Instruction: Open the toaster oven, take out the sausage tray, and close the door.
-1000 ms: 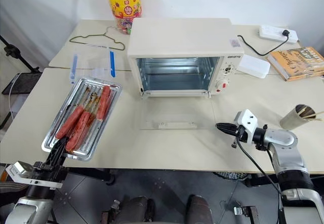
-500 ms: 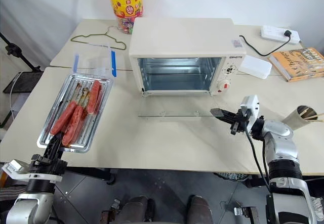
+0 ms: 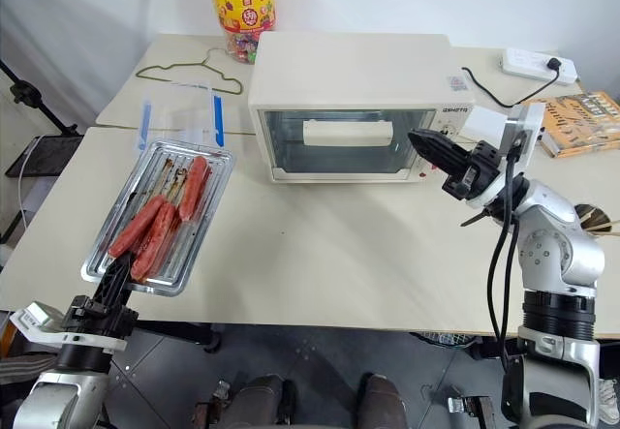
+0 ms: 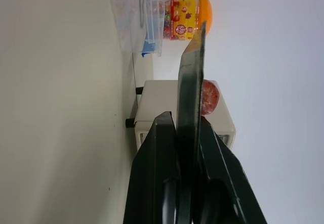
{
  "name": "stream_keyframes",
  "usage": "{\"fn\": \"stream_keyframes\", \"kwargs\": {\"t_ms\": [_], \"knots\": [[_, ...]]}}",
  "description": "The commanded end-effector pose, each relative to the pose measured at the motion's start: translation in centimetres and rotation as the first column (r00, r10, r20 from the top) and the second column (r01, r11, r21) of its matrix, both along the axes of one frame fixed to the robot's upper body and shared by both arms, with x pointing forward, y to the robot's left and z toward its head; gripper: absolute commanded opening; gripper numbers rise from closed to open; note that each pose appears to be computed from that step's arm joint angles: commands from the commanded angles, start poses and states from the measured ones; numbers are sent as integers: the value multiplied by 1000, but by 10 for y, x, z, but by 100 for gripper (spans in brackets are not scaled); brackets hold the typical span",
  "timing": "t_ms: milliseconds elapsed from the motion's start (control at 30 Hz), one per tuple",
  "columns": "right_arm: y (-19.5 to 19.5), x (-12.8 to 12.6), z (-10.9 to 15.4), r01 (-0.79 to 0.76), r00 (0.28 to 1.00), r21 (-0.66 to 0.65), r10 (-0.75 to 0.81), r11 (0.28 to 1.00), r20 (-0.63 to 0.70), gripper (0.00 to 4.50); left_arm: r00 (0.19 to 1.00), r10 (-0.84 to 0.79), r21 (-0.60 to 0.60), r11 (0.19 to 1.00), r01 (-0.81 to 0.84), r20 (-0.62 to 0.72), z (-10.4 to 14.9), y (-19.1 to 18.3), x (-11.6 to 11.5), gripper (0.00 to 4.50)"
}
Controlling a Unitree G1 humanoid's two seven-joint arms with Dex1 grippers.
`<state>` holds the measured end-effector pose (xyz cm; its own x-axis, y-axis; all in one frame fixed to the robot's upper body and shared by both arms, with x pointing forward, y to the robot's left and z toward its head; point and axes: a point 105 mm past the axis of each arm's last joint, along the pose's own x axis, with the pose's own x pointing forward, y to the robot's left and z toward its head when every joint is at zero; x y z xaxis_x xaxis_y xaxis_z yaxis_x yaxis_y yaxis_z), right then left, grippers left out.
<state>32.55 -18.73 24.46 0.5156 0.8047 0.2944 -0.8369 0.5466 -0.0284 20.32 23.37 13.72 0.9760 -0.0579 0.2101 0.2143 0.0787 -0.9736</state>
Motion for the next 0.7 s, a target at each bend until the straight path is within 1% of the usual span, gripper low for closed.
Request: {"fn": "stream_keyframes", "kwargs": {"t_ms": [33, 67, 200, 233, 300, 367, 400, 533, 633, 700], "knots": [[-7, -23, -6, 1, 999, -150, 7, 989, 51, 92, 987, -143, 55, 989, 139, 72, 12, -17, 0, 0], [-8, -27, -10, -1, 999, -174, 9, 985, 49, 127, 983, -168, 65, 984, 163, 73, 11, -19, 0, 0], [-20, -55, -40, -9, 999, -339, 23, 941, 36, 257, 951, -303, 111, 949, 295, 60, 6, -23, 10, 0], [-23, -61, -45, -16, 999, -366, 29, 931, 30, 299, 945, -321, 113, 943, 313, 61, 5, -24, 11, 0], [-29, -71, -55, -25, 999, -404, 31, 914, 7, 365, 917, -397, 136, 912, 388, 46, 3, -29, 14, 0], [-38, -79, -57, 6, 1000, -410, -5, 912, 4, 431, 873, -487, 154, 865, 478, 28, 1, -37, 18, 0], [-40, -81, -57, 17, 1000, -408, -17, 913, 3, 447, 854, -520, 161, 844, 511, 19, 0, -40, 19, 0], [-42, -101, -54, 59, 998, -421, -51, 905, 32, 447, 760, -650, 158, 749, 643, -10, -4, -49, 29, 0], [-42, -108, -53, 88, 996, -438, -72, 895, 52, 447, 690, -723, 146, 680, 718, -29, -5, -60, 42, 0], [-42, -111, -53, 101, 995, -441, -85, 892, 55, 447, 664, -747, 140, 654, 743, -38, -5, -64, 48, 0]]}}
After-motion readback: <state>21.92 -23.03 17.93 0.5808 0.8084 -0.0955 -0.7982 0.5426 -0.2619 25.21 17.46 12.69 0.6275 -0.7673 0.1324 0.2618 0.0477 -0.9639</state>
